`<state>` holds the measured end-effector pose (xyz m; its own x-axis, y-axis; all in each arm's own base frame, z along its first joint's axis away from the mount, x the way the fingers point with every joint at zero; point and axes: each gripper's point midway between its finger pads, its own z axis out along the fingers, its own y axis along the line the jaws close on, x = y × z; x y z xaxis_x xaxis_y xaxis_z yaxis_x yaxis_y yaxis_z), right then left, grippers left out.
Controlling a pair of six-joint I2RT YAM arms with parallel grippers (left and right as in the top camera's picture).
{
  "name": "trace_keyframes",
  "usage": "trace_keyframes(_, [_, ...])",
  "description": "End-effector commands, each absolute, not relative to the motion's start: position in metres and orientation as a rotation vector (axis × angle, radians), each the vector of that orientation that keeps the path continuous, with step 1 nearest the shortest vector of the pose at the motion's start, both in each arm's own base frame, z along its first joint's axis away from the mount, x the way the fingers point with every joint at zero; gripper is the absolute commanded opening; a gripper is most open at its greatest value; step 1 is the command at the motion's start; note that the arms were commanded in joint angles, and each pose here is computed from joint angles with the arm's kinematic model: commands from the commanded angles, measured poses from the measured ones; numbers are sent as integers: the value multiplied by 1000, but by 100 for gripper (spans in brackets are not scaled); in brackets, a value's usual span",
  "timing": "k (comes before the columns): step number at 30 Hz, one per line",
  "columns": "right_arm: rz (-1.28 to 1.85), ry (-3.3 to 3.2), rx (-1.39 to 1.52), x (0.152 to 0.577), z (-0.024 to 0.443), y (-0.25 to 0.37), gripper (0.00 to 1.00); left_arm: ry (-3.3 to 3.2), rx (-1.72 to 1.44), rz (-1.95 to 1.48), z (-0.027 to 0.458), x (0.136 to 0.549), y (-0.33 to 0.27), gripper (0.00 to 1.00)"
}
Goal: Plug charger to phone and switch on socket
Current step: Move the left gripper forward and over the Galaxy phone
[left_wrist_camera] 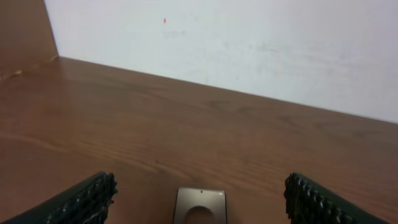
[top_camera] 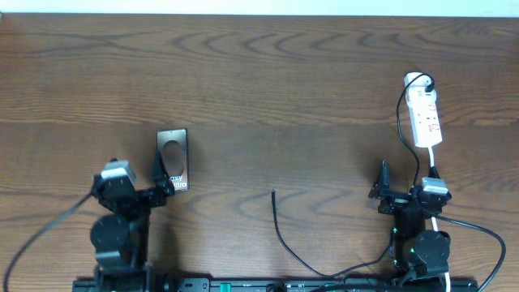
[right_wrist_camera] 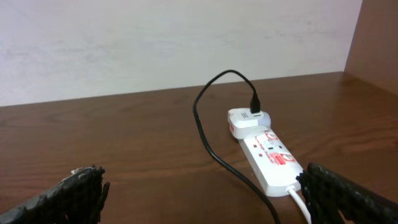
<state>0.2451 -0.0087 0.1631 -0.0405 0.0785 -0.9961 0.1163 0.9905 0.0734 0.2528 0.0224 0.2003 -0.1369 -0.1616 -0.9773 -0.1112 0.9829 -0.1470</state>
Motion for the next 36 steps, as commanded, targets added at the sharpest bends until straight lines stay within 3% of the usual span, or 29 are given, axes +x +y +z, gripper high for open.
trace_keyframes(1, [-48,1613,148,245,163,-11,99,1753,-120,-29,235,270,17,89])
trace_keyframes(7, [-48,1613,148,245,163,-11,99,1964,-98,-40,256,322,18,89])
trace_keyframes(14, [-48,1613,148,245,163,-11,99,2381,-120,-53,233,374,22,89])
trace_keyframes(27, [-48,1613,148,245,163,-11,99,2752,-155,-81,163,375,21,89])
trace_keyframes(28, [-48,1613,148,245,163,-11,99,2763,-156,-81,162,372,21,73])
trace_keyframes(29, [-48,1613,148,245,163,-11,99,2766,-156,-81,161,371,21,46])
trace_keyframes(30, [-48,1613,148,245,163,-11,99,2766,-157,-81,161,371,21,39])
trace_keyframes(31, [-48,1613,148,245,163,-11,99,2765,-157,-81,161,372,21,40])
trace_keyframes(32, [-48,1613,148,245,163,-11,99,2765,-157,-81,161,372,21,57])
trace_keyframes(33, [-48,1613,148,245,163,-11,99,2765,-157,-82,161,372,21,83])
trace_keyframes(34, [-48,1613,148,245,163,-11,99,2765,-157,-82,161,372,21,94])
trace_keyframes(36, [-48,1613,148,245,163,-11,99,2765,-157,-81,161,372,21,98])
